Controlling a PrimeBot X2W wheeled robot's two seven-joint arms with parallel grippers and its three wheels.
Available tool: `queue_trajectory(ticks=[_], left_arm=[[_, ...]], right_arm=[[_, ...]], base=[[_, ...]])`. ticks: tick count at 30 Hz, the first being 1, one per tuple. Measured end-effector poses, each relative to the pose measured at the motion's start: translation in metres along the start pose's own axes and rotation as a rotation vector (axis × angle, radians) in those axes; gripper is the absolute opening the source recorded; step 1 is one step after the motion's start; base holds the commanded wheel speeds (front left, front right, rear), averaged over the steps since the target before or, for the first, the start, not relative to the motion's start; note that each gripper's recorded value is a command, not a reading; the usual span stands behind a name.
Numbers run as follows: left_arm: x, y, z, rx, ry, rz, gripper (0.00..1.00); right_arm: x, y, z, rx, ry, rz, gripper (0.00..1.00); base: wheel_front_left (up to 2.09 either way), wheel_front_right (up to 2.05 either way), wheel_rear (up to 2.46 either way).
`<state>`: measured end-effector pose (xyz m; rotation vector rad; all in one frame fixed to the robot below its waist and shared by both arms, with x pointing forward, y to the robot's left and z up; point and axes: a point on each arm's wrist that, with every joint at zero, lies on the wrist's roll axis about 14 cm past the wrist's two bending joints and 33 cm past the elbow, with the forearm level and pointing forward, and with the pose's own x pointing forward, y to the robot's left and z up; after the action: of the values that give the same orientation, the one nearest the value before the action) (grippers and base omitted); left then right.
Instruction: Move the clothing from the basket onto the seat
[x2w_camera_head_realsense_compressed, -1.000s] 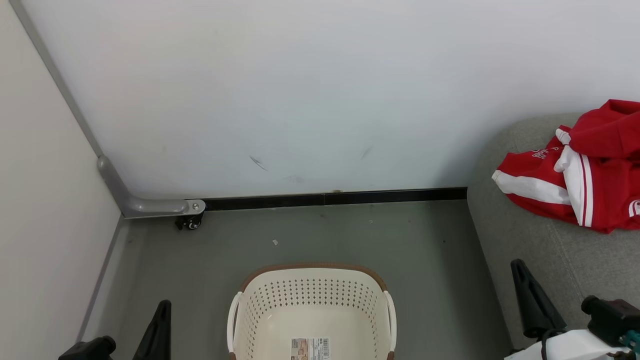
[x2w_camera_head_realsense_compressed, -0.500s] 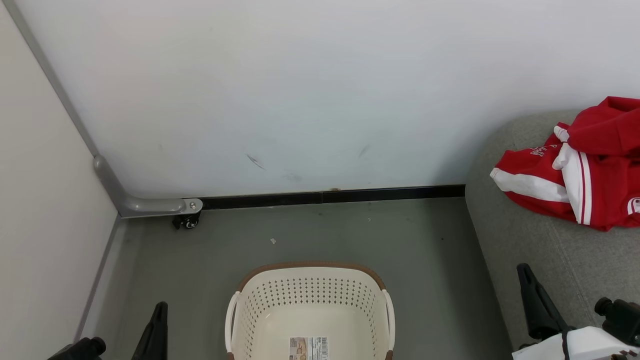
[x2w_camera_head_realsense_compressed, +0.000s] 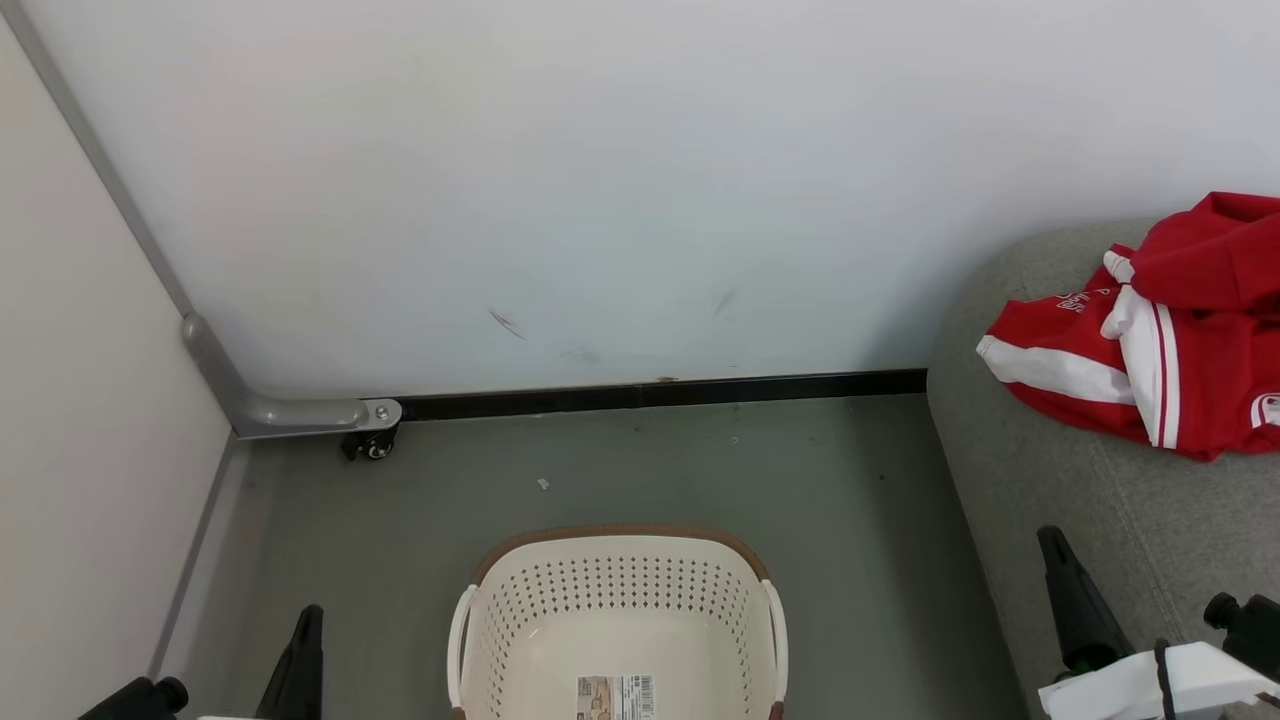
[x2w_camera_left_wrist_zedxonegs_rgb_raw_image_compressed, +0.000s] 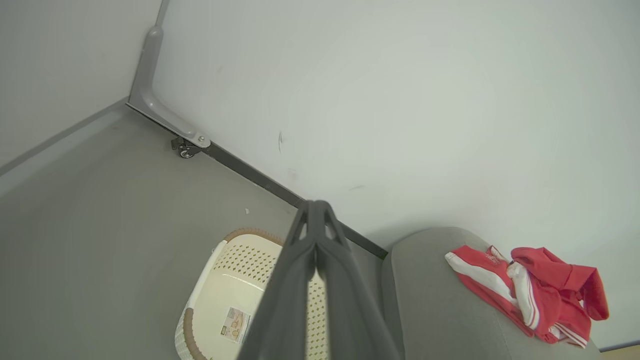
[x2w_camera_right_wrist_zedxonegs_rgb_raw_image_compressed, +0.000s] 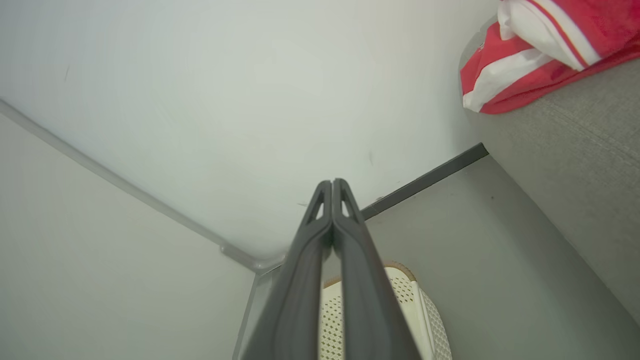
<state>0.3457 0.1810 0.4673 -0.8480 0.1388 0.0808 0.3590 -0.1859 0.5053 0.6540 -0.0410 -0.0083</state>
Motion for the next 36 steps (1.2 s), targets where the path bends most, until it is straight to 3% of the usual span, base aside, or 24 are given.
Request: queue_trajectory(ticks=[36], left_arm=[[0.013,-0.002,0.005,-0.361,0.027,-0.014,0.00]], right_arm=[[0.005,-0.019,-0.007,0.463,0.041,-0.082,0.00]], base=[[0.00,0.00,0.00]])
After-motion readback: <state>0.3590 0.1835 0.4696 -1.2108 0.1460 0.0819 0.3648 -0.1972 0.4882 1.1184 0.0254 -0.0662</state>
